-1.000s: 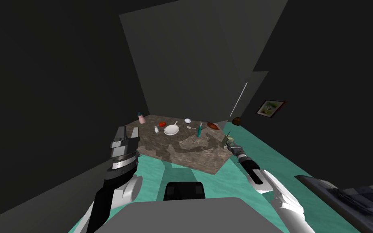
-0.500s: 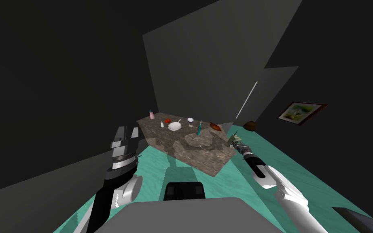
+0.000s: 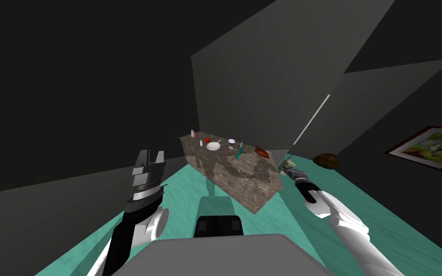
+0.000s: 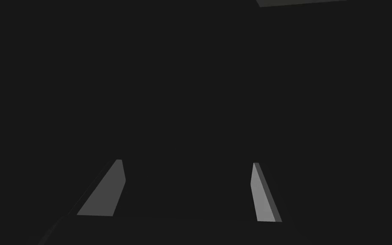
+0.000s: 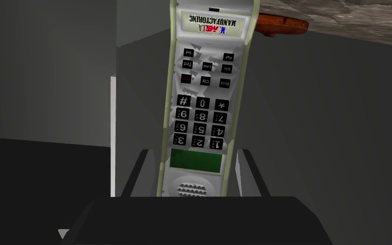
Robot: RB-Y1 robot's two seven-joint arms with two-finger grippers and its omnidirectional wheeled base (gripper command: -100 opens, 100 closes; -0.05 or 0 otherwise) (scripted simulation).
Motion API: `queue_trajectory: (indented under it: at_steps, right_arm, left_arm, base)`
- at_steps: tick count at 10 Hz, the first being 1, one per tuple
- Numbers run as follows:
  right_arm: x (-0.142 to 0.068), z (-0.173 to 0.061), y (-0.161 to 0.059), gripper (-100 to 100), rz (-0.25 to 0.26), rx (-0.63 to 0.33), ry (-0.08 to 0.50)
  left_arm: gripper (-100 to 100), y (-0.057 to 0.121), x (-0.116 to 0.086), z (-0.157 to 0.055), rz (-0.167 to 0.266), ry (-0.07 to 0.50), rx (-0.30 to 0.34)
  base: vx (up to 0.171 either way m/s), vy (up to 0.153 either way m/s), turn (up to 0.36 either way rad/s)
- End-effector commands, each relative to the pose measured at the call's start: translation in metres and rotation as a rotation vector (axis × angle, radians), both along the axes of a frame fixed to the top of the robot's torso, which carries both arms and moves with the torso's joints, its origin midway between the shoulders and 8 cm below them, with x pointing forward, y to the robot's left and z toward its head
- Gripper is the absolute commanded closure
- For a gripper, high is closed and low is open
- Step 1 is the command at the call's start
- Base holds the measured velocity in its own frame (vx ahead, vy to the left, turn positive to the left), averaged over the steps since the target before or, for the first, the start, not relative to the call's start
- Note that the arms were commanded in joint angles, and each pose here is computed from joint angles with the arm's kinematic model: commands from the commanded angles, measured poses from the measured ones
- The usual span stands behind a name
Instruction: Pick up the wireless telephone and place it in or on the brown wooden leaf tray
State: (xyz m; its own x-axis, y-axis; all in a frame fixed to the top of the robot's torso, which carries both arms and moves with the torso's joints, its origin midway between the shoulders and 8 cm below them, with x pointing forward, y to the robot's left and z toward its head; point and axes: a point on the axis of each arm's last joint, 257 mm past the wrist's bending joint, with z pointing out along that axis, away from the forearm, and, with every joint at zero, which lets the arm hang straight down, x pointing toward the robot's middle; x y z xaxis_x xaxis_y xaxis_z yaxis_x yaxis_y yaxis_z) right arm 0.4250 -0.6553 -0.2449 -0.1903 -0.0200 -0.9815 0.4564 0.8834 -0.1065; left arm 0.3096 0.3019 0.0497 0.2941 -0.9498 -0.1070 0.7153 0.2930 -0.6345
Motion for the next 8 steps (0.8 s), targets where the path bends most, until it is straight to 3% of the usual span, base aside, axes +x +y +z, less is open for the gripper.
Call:
queue_trajectory:
  at_steps: [1, 3, 4, 5, 6, 8]
  right_arm:
    - [-0.002, 0.001, -0.01, 100, -0.037, 0.008, -0.002]
    - [-0.007, 0.009, -0.043, 100, -0.132, 0.022, -0.009]
    - [-0.01, 0.006, -0.046, 100, -0.144, 0.025, -0.003]
    - [-0.012, 0.012, -0.061, 100, -0.193, 0.029, -0.01]
    - [-0.015, 0.009, -0.063, 100, -0.198, 0.031, -0.004]
    - [-0.023, 0.014, -0.091, 100, -0.29, 0.039, -0.009]
  left_arm:
    - [0, 0.0, 0.0, 0.0, 0.0, 0.0, 0.0]
    - [0, 0.0, 0.0, 0.0, 0.0, 0.0, 0.0]
    - [0, 0.0, 0.0, 0.0, 0.0, 0.0, 0.0]
    - [0, 0.0, 0.0, 0.0, 0.0, 0.0, 0.0]
    - [0, 0.0, 0.0, 0.0, 0.0, 0.0, 0.0]
    - [0, 0.0, 0.0, 0.0, 0.0, 0.0, 0.0]
  base:
    - [-0.092, -0.136, 0.238]
    - [-0.086, -0.133, 0.416]
    - [-0.093, -0.111, 0.207]
    - [-0.085, -0.109, 0.303]
    - [-0.063, -0.089, 0.183]
    - [-0.085, -0.124, 0.355]
